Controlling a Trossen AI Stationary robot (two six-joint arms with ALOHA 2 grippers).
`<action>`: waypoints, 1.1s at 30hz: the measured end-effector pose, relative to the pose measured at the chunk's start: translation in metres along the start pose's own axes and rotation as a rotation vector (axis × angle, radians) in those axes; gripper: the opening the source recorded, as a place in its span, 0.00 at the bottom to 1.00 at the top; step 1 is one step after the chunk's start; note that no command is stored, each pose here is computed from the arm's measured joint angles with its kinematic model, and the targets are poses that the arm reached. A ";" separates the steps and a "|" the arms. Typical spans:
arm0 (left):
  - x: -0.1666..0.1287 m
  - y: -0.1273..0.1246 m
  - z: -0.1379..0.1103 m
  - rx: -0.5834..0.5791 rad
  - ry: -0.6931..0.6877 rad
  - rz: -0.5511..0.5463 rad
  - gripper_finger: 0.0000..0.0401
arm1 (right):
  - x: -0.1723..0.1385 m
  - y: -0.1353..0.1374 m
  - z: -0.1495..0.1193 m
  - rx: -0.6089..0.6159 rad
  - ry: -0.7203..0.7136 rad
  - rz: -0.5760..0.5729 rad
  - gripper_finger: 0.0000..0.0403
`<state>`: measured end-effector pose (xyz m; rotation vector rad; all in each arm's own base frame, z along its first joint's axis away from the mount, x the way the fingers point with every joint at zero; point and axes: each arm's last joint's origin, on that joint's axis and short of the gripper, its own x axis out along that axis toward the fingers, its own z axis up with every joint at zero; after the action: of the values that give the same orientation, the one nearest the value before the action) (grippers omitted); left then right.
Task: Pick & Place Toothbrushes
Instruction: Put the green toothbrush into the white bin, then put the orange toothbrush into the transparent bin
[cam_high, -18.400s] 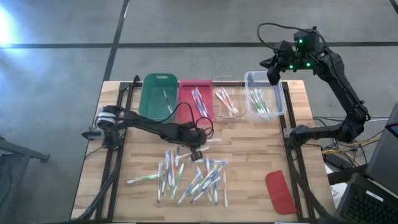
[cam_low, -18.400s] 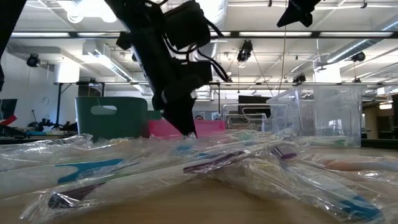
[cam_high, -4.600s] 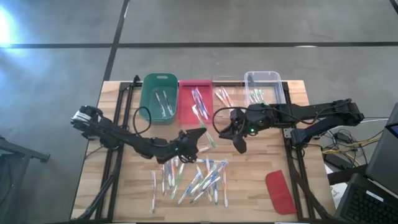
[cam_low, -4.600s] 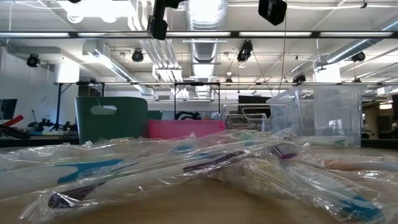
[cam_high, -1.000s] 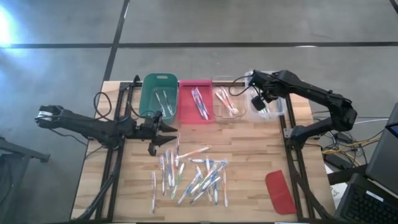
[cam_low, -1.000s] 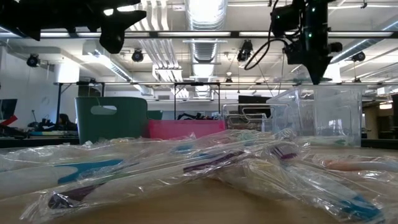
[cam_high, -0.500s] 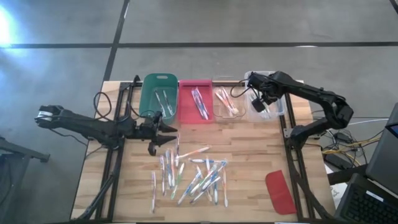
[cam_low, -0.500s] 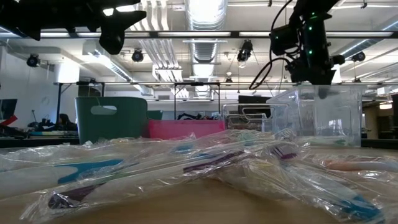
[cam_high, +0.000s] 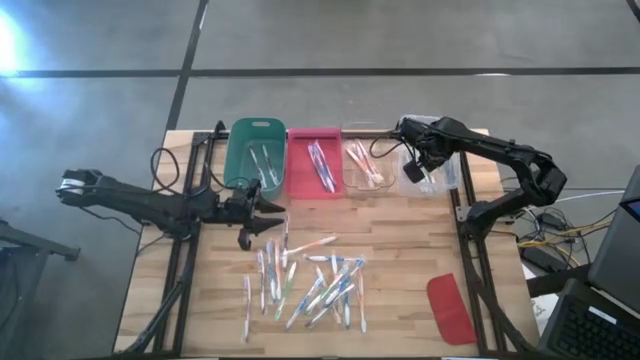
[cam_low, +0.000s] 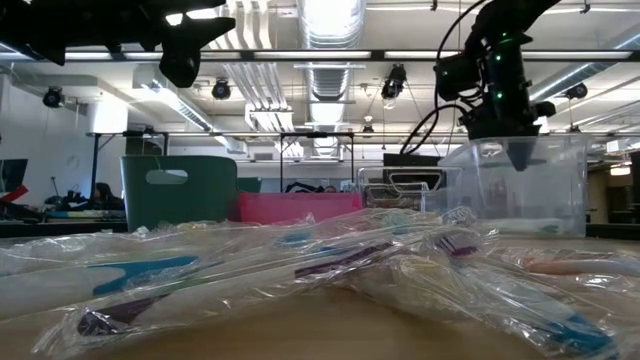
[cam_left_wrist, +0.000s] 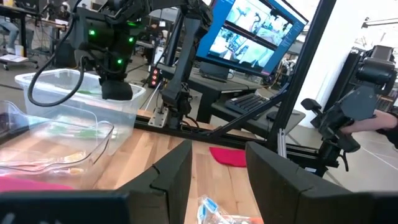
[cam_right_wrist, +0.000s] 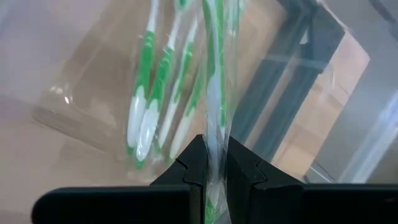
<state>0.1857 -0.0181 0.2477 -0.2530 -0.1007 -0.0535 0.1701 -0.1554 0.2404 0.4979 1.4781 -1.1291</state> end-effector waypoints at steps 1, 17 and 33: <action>0.000 0.000 0.000 0.000 0.000 0.000 0.39 | -0.001 0.000 0.001 0.000 -0.004 0.002 0.06; 0.000 0.000 0.000 0.011 0.000 0.001 0.39 | -0.007 -0.002 0.005 -0.008 -0.034 0.008 0.34; 0.000 0.001 -0.002 0.049 0.024 0.007 0.39 | -0.058 -0.009 0.026 0.033 -0.212 0.082 0.36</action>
<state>0.1861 -0.0180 0.2455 -0.2041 -0.0776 -0.0470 0.1907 -0.1652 0.3005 0.4431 1.2466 -1.1074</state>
